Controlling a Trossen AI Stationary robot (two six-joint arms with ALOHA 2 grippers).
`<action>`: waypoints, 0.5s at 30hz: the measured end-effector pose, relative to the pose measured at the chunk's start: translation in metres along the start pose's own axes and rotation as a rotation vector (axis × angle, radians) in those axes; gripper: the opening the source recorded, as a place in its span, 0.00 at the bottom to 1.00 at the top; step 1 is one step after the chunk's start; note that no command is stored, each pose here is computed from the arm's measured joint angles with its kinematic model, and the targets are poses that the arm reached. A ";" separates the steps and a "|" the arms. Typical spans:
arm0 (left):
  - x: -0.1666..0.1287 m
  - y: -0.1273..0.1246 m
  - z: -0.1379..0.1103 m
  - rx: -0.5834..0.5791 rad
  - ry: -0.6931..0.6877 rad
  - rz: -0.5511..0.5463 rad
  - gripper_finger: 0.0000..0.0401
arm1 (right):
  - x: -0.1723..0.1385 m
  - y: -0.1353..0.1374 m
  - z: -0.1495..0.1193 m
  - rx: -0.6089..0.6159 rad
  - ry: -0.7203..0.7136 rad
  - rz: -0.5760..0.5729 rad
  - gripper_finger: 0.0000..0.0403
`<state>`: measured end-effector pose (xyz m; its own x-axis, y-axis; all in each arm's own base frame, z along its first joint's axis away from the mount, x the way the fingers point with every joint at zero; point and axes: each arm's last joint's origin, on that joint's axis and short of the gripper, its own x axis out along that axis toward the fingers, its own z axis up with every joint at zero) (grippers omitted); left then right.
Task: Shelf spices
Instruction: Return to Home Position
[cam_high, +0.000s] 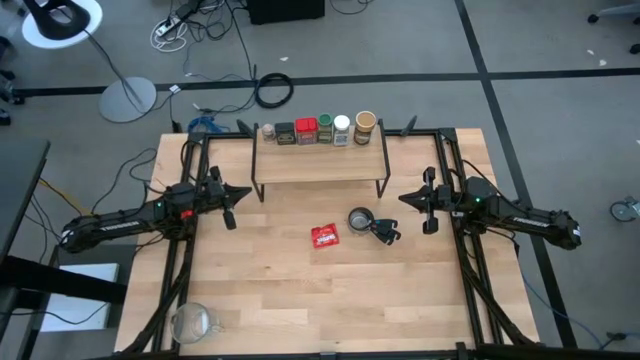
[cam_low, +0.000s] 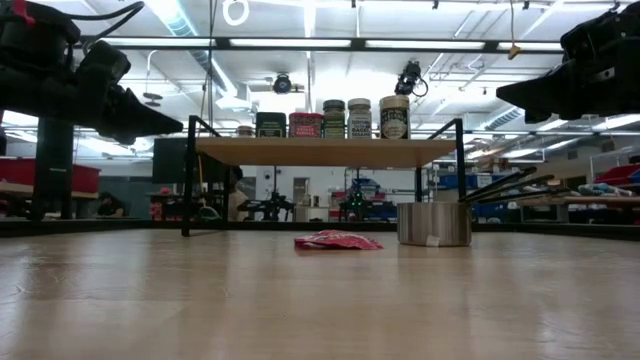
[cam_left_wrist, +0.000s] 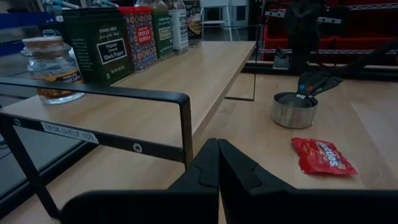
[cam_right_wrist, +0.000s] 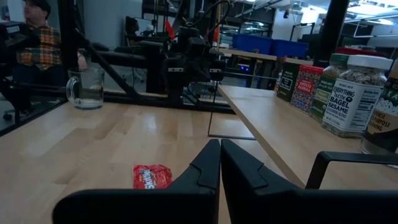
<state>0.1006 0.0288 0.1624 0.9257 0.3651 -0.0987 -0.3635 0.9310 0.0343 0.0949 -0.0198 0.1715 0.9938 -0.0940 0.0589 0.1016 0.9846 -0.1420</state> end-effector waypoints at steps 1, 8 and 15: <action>0.000 0.000 0.000 0.000 0.000 0.000 0.01 | 0.000 0.000 0.000 0.000 0.000 0.000 0.03; 0.000 0.000 0.001 0.000 -0.003 -0.001 0.01 | 0.000 0.000 0.000 0.000 -0.001 0.000 0.02; 0.000 0.000 0.001 0.000 -0.003 -0.001 0.01 | 0.000 0.000 0.000 0.000 -0.003 0.000 0.02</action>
<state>0.1006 0.0288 0.1632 0.9265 0.3640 -0.0953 -0.3625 0.9314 0.0337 0.0950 -0.0198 0.1718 0.9937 -0.0940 0.0616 0.1019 0.9845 -0.1424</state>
